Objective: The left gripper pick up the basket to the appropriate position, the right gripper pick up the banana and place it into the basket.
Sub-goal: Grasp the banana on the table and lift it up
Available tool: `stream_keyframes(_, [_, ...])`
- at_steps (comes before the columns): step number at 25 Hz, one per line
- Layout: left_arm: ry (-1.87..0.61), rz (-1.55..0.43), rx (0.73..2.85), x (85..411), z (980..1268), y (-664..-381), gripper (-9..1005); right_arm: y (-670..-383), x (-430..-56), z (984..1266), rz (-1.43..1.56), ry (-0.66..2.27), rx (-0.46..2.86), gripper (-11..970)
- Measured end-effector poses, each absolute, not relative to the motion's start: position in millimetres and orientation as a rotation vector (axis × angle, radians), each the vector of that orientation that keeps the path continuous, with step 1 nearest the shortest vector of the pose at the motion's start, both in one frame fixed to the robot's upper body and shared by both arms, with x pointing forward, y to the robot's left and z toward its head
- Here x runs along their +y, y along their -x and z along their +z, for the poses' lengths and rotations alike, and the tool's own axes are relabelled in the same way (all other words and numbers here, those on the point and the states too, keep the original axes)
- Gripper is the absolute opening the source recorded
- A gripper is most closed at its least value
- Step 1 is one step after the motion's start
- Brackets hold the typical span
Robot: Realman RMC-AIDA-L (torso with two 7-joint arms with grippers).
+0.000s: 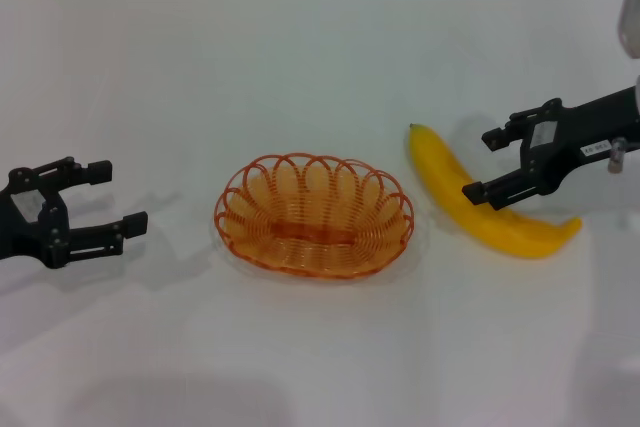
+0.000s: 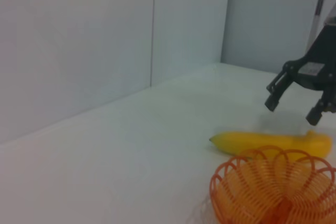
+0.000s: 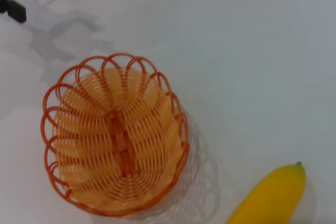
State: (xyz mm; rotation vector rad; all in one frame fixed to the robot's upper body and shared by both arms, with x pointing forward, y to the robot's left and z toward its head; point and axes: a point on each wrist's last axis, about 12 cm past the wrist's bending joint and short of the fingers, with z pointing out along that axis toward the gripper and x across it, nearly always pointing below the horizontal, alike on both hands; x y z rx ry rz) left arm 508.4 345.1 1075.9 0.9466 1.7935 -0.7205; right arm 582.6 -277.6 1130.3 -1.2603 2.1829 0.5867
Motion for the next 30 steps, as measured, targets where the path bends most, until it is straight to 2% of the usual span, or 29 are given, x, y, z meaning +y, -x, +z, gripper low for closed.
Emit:
stream_keyframes(15, [-0.945, -0.717, 1.781, 344.1, 1078.3, -511.5, 876, -589.3, -246.9, 1130.1, 0.578, 1.207, 2.396, 872])
stream_keyframes(30, [-0.947, -0.715, 1.774, 340.4, 1079.4, -516.3, 876, -592.7, -246.6, 1116.1, 0.521, 1.152, 2.447, 871])
